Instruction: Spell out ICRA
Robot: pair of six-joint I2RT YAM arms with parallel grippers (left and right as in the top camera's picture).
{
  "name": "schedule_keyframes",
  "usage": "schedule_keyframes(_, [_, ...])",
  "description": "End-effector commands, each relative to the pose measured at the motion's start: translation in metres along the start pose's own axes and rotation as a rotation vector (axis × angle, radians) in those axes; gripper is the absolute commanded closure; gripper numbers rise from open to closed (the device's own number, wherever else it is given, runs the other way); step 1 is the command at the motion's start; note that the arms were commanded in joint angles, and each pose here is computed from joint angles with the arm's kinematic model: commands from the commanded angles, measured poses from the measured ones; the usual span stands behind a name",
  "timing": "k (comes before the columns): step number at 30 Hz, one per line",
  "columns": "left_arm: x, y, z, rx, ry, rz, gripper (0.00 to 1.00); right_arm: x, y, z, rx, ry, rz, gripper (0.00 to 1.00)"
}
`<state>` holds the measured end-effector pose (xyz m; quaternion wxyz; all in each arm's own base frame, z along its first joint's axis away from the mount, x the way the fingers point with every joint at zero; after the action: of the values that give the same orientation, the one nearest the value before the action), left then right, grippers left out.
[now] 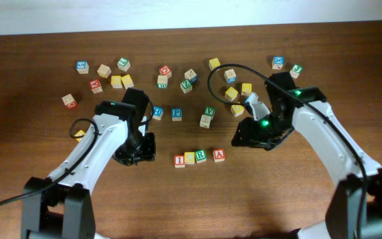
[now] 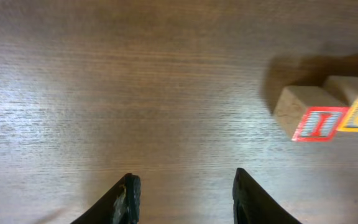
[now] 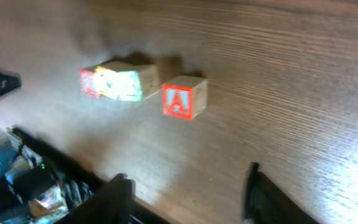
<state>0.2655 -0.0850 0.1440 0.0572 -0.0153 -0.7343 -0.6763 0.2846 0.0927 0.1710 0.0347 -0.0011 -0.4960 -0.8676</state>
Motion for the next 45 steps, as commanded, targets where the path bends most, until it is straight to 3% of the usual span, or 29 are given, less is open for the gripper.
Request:
schedule_keyframes(1, [0.011, -0.022, 0.003, 0.000, 0.075, 0.029, 0.73, -0.007, -0.020, -0.011, 0.043, -0.043, 0.065, 0.61])
schedule_keyframes(3, [0.018, -0.037, -0.005, 0.054, 0.052, 0.049, 0.76, -0.010, -0.036, -0.016, 0.068, -0.049, 0.103, 0.74])
schedule_keyframes(5, [0.022, -0.047, -0.012, 0.071, 0.046, 0.042, 0.85, -0.014, -0.049, -0.017, 0.071, -0.050, 0.120, 0.82])
schedule_keyframes(7, [0.025, -0.053, -0.016, 0.072, 0.086, 0.037, 1.00, -0.018, -0.056, -0.018, 0.107, -0.078, 0.106, 0.85])
schedule_keyframes(10, [0.034, -0.059, -0.029, 0.067, 0.090, 0.043, 1.00, -0.022, -0.058, -0.027, 0.263, -0.142, 0.061, 0.85])
schedule_keyframes(15, [0.041, -0.061, -0.052, 0.074, 0.067, 0.021, 1.00, -0.025, -0.058, -0.026, 0.258, -0.132, 0.042, 0.85])
schedule_keyframes(20, [0.038, -0.063, -0.079, 0.088, -0.042, -0.096, 1.00, -0.027, -0.058, -0.026, 0.255, -0.128, 0.032, 0.85])
schedule_keyframes(45, [0.028, -0.062, -0.084, 0.079, -0.044, -0.188, 1.00, -0.024, -0.058, -0.026, 0.247, -0.136, 0.051, 0.85])
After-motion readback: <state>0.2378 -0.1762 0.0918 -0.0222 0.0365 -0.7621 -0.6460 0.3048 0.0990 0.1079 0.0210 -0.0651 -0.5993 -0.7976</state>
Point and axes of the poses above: each gripper's point midway between its finger pads, its own y axis back along the fingers, its own z axis along the line the jaws close on, x = y × z, the point moved 8 cm from there along y, back along the fingers, and after that the axes turned 1 degree about -y, right-handed, at the moved point
